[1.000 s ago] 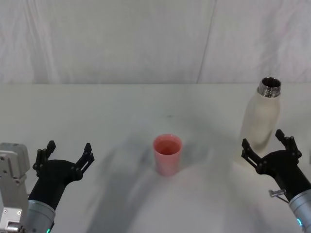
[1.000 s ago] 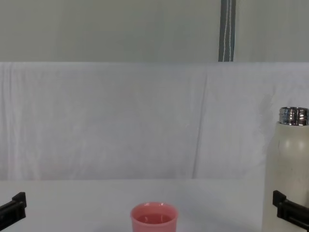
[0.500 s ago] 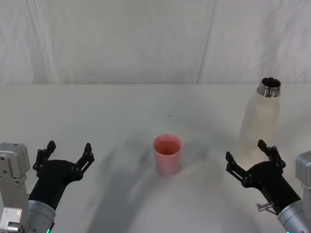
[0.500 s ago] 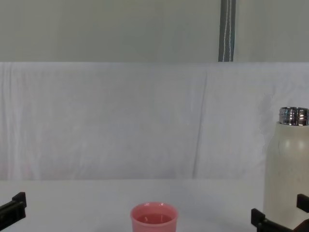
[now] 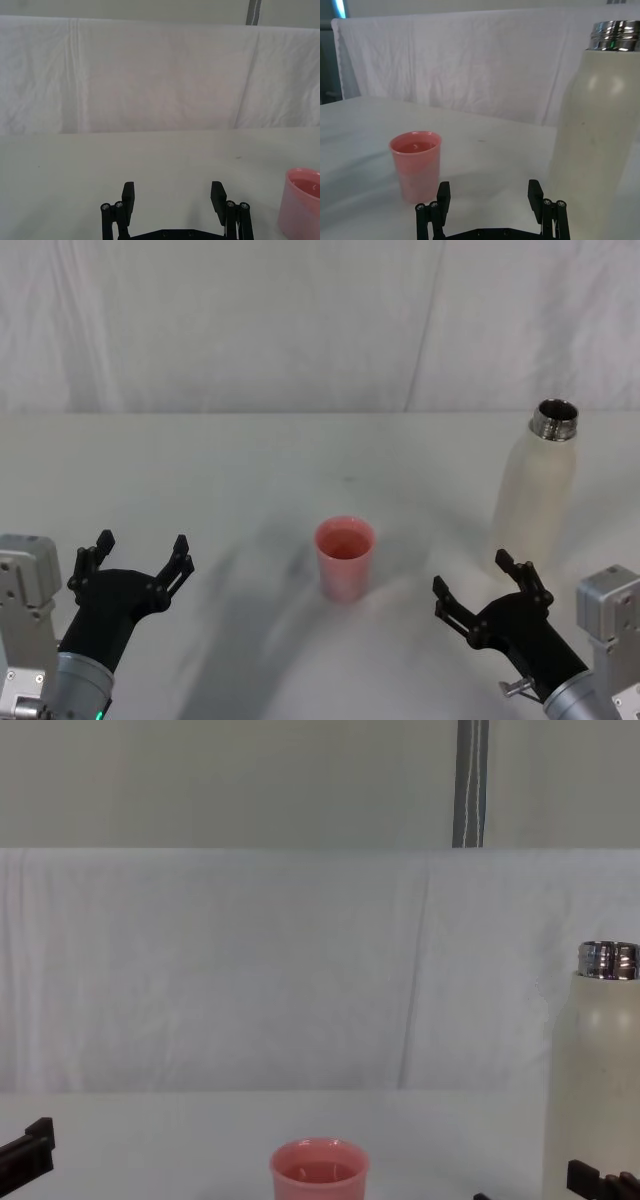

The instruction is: Grasp the thermos with one hand and pour water into the cup lid.

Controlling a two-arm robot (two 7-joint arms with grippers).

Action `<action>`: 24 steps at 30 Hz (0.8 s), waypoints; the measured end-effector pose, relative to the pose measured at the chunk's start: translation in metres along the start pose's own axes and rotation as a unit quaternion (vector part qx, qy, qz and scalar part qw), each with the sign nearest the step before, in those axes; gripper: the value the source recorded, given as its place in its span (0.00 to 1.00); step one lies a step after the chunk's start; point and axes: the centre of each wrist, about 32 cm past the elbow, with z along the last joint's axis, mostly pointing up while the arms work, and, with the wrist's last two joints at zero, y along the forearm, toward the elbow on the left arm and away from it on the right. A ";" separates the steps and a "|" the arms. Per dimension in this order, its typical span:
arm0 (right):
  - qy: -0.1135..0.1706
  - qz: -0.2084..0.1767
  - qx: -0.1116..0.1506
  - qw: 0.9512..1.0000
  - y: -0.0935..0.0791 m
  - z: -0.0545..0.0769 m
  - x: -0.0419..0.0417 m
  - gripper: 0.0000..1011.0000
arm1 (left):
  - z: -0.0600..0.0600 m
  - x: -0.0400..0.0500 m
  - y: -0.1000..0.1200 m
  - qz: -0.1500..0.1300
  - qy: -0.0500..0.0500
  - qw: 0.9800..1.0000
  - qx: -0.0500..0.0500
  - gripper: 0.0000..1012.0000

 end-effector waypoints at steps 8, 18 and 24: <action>0.006 0.014 -0.004 1.000 0.004 -0.004 -0.0043 0.99 | 0.000 0.0000 0.000 0.000 0.000 1.000 0.000 0.99; 0.008 0.017 -0.005 1.000 0.004 -0.005 -0.0044 0.99 | 0.000 0.0000 0.000 0.000 0.000 1.000 0.000 0.99; 0.007 0.016 -0.005 1.000 0.004 -0.005 -0.0043 0.99 | 0.000 0.0000 0.000 0.000 0.000 1.000 0.000 0.99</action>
